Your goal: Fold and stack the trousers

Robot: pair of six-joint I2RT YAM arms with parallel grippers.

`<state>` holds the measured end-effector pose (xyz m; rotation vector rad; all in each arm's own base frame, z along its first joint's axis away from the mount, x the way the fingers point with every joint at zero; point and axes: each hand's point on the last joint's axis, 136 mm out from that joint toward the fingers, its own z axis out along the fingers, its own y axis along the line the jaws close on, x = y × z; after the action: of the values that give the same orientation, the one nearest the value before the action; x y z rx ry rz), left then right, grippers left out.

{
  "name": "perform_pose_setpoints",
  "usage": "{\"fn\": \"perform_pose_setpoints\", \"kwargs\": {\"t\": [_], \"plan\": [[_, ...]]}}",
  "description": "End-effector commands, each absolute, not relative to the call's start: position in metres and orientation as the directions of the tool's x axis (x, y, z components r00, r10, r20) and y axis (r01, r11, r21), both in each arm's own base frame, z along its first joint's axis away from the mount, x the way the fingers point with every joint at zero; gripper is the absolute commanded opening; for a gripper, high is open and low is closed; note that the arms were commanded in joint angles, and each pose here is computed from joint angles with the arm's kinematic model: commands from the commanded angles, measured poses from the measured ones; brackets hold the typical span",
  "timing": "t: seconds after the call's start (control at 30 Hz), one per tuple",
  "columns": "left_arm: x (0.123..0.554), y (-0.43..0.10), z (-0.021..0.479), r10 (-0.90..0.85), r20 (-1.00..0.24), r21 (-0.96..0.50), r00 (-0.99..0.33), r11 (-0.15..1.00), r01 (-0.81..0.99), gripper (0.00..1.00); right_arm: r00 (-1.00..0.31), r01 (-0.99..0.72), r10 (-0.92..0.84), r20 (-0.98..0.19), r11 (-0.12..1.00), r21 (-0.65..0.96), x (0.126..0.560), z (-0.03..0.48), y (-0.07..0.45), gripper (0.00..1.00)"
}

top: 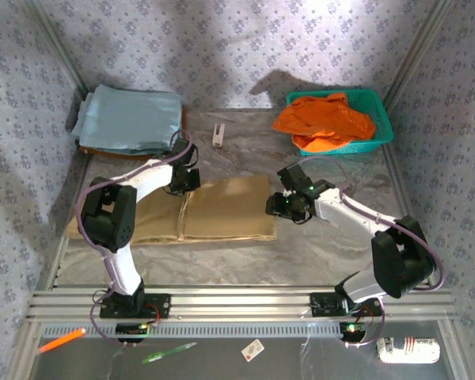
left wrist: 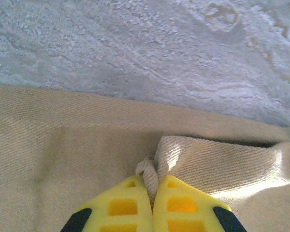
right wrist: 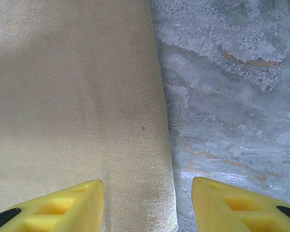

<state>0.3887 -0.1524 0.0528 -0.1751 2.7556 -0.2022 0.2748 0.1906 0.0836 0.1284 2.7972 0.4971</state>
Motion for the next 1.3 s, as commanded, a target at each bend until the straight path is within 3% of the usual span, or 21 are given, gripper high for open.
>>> {"fn": "perform_pose_setpoints", "kwargs": {"t": [0.0, 0.43, 0.77, 0.87, 0.97, 1.1, 1.27], "plan": [[0.395, -0.157, 0.099, -0.097, -0.453, -0.131, -0.886, 0.991, -0.041, 0.00, -0.955, 0.032, 0.131, -0.265, 0.937, 0.349, 0.274, 0.079, 0.188, 0.52], [0.396, -0.142, 0.125, -0.036, -0.568, -0.030, -0.822, 0.999, -0.023, 0.00, -0.957, 0.036, 0.135, -0.258, 0.934, 0.354, 0.274, 0.077, 0.187, 0.52], [0.411, -0.129, 0.090, -0.047, -0.522, 0.003, -0.852, 0.998, -0.058, 0.00, -0.958, 0.040, 0.137, -0.254, 0.934, 0.354, 0.273, 0.078, 0.187, 0.52], [0.408, -0.128, 0.067, -0.057, -0.464, 0.003, -0.884, 0.998, -0.066, 0.22, -0.957, 0.039, 0.137, -0.255, 0.935, 0.353, 0.273, 0.079, 0.186, 0.52], [0.406, -0.126, 0.053, -0.062, -0.445, 0.007, -0.894, 0.997, -0.073, 0.62, -0.957, 0.033, 0.130, -0.258, 0.936, 0.349, 0.273, 0.080, 0.186, 0.54], [0.400, -0.119, 0.066, -0.092, -0.461, 0.008, -0.883, 0.994, -0.108, 0.82, -0.963, 0.001, 0.099, -0.252, 0.932, 0.362, 0.273, 0.077, 0.189, 0.59], [0.379, -0.102, 0.104, -0.155, -0.503, -0.005, -0.851, 0.984, -0.176, 0.86, -0.974, -0.017, 0.087, -0.207, 0.890, 0.455, 0.283, 0.066, 0.201, 0.62]]}}
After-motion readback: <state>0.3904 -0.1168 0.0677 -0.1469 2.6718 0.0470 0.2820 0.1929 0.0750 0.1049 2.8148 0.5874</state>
